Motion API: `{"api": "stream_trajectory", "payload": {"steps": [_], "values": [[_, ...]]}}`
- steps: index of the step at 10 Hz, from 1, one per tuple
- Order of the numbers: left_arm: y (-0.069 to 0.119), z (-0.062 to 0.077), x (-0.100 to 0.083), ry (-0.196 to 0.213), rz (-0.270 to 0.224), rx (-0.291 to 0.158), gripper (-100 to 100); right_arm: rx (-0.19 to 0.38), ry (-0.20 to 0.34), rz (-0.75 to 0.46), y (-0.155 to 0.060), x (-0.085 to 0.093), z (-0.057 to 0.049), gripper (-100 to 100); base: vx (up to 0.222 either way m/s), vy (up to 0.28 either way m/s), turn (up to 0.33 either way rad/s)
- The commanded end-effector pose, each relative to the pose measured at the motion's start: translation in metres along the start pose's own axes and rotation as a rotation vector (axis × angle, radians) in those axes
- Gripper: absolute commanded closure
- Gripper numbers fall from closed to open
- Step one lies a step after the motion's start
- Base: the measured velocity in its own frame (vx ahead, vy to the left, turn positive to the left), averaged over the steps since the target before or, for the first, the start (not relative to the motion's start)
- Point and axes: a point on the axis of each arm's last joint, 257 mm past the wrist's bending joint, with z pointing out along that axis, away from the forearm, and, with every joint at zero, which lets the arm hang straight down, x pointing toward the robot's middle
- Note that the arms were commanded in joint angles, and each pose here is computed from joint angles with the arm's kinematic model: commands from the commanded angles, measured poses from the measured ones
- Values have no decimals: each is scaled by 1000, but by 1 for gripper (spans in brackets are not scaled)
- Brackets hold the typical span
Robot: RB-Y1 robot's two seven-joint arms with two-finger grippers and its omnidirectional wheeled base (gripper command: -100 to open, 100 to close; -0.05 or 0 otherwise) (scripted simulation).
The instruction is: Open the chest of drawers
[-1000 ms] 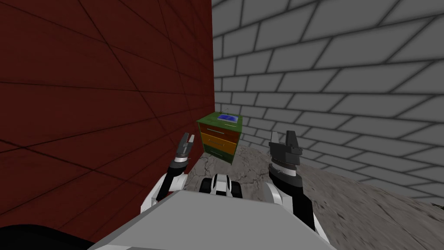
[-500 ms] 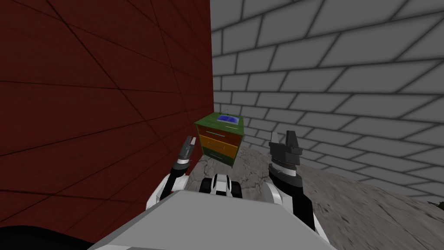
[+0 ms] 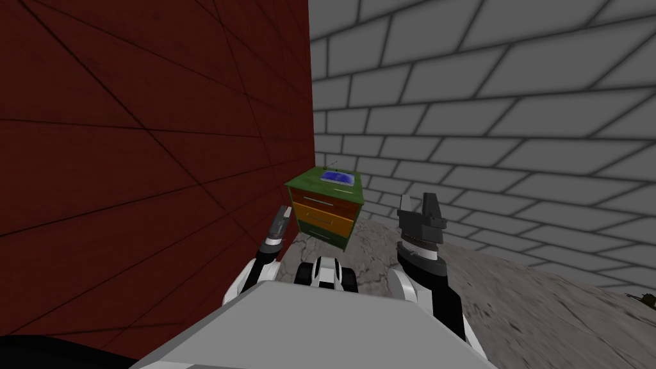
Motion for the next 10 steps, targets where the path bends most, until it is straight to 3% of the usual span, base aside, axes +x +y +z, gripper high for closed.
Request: {"api": "stream_trajectory", "payload": {"steps": [1, 5, 6, 10], "values": [[12, -11, 6, 10, 5, -13, -100, 0, 0, 0, 0, 0, 0, 0, 90, 45, -26], [28, -26, 16, 25, 12, -15, -100, 0, 0, 0, 0, 0, 0, 0, 94, 40, -42], [36, -32, 17, 27, 11, -37, -100, 0, 0, 0, 0, 0, 0, 0, 99, 51, -20], [53, -49, 29, 38, 13, -51, -100, 0, 0, 0, 0, 0, 0, 0, 71, 38, -38]]}}
